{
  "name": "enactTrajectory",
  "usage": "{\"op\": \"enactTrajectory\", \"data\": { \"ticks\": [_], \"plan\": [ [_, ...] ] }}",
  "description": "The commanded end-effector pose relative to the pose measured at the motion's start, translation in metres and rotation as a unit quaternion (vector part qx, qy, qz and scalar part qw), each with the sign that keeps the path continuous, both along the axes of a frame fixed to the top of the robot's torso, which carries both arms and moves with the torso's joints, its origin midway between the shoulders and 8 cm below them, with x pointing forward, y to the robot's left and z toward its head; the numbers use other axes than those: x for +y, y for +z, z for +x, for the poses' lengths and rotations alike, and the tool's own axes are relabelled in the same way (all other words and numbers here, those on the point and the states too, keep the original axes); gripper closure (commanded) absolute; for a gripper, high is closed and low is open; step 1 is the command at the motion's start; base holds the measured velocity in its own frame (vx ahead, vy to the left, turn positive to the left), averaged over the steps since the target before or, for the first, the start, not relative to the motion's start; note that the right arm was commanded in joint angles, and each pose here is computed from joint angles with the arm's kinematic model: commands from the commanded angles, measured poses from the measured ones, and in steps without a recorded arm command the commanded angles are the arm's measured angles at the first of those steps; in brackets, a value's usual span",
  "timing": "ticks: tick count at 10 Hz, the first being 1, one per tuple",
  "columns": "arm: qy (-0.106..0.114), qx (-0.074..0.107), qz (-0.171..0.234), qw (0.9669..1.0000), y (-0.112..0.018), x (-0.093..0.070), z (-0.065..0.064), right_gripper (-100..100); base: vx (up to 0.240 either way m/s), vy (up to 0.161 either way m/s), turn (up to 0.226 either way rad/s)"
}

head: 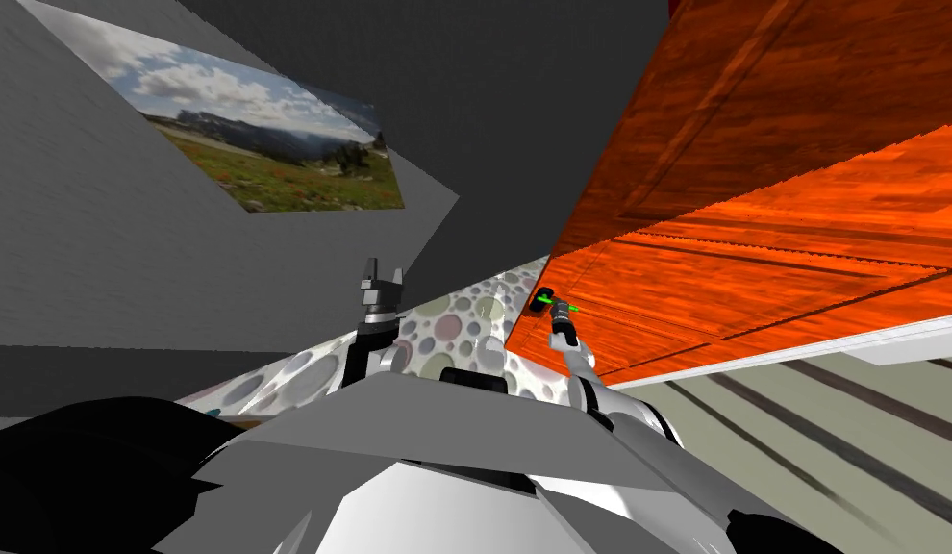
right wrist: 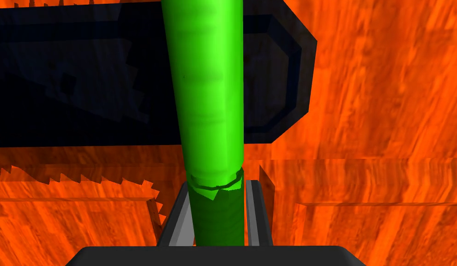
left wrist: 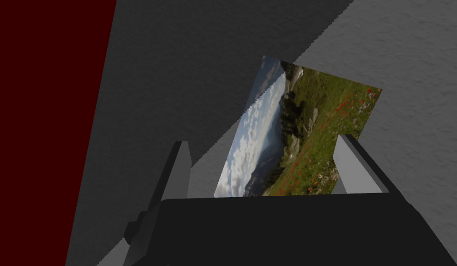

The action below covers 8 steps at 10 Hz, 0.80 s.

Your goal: Push the door open

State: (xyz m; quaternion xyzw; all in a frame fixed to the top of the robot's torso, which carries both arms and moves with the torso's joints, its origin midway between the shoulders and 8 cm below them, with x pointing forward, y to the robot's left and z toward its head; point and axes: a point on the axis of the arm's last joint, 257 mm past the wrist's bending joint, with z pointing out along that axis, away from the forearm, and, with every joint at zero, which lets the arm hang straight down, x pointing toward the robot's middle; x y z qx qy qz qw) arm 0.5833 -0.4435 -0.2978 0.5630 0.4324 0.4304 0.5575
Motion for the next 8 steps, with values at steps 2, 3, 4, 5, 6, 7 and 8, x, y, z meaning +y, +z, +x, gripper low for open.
{"op": "enactTrajectory", "data": {
  "ticks": [2, 3, 4, 5, 6, 7, 8],
  "plan": [
    [-0.014, -0.003, -0.002, 0.9999, 0.005, -0.016, -0.001, 100, 0.13, 0.061, -0.025],
    [-0.018, -0.003, -0.002, 0.9998, 0.005, -0.02, -0.002, 100, 0.179, 0.102, -0.074],
    [-0.018, -0.003, -0.002, 0.9998, 0.005, -0.02, -0.002, 100, 0.13, 0.059, -0.051],
    [-0.026, -0.003, -0.002, 0.9997, 0.005, -0.027, -0.005, 100, 0.128, 0.052, -0.04],
    [-0.023, 0.001, -0.001, 0.9997, 0.001, -0.024, -0.005, 100, 0.063, 0.024, -0.03],
    [-0.033, -0.001, -0.002, 0.9995, 0.002, -0.035, -0.009, 100, 0.117, 0.03, -0.045],
    [-0.038, -0.001, -0.002, 0.9993, 0.002, -0.04, -0.011, 100, 0.194, 0.073, -0.073]
  ]
}}
